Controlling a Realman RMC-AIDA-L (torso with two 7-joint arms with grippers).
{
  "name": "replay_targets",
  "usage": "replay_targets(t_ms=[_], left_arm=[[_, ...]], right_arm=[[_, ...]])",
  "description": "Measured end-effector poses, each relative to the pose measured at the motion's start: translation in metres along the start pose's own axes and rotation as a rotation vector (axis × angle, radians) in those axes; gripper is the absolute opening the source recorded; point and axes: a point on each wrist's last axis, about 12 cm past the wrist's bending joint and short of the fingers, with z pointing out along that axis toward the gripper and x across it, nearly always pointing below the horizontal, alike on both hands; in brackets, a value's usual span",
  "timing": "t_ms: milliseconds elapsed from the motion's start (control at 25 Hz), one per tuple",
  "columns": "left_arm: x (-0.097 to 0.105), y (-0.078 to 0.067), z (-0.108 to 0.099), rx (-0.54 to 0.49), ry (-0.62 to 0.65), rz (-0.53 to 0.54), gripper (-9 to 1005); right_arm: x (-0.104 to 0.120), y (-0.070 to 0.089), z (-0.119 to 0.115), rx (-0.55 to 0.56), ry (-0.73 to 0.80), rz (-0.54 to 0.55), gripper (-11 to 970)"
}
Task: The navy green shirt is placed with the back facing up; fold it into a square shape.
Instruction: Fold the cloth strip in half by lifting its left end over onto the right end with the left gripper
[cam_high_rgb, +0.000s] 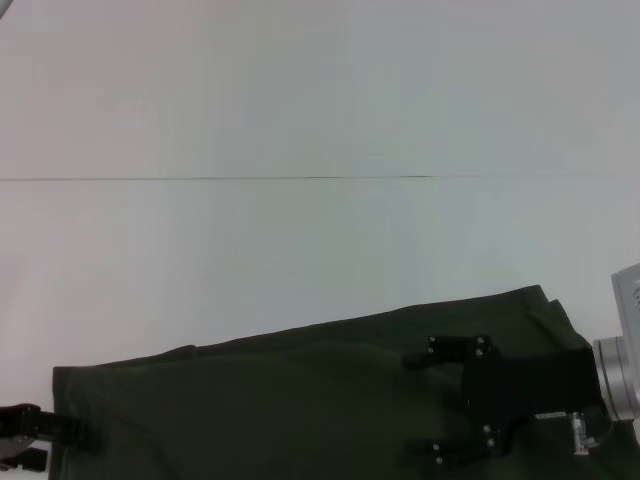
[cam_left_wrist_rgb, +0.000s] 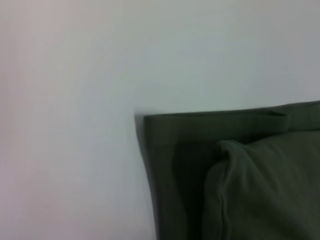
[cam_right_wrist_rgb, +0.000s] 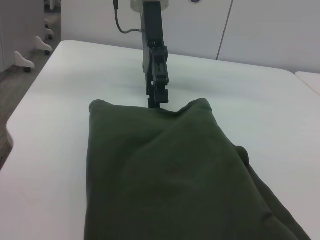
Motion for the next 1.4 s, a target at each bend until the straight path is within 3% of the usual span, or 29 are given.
replay_targets(t_ms=[1400], left_arm=[[0.0008, 0.0008, 0.0007, 0.000, 0.009, 0.001, 946]], right_arm=[[-0.0004, 0.0009, -0.0002, -0.007, -0.003, 0.000, 924]])
